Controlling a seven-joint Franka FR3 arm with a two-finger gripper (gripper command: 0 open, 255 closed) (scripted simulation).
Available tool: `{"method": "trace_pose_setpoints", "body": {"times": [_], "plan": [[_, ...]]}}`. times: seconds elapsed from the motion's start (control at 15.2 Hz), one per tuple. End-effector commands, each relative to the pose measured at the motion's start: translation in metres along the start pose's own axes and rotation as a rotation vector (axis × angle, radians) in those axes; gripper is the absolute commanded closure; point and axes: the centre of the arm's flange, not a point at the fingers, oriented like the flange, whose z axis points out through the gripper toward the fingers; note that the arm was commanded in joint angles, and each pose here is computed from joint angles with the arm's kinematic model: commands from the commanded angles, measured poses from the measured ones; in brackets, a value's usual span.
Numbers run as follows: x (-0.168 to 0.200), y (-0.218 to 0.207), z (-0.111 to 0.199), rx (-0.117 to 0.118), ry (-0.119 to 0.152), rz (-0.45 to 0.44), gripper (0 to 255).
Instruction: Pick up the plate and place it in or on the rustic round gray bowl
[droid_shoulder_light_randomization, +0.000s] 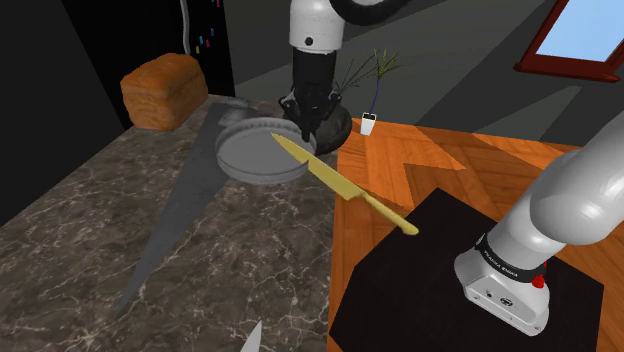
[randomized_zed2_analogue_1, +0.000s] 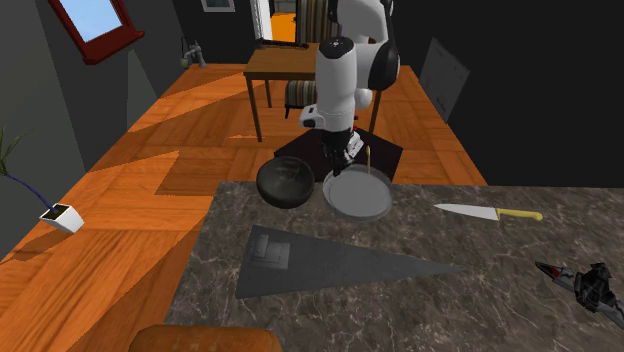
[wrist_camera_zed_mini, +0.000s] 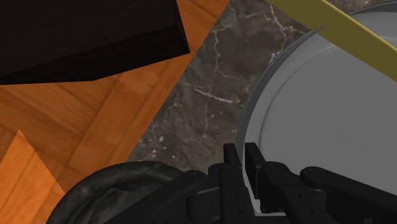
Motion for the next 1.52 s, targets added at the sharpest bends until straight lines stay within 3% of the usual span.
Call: {"method": "trace_pose_setpoints", "body": {"times": [0.0,0.66,1.45], "plan": [[0.0,-0.001,-0.01,0.0,0.0,0.0,255],[-0.003,-0.002,-0.06,0.0,0.0,0.0,255],[0.083,0.13,-0.078,0.0,0.0,0.0,255]]}}
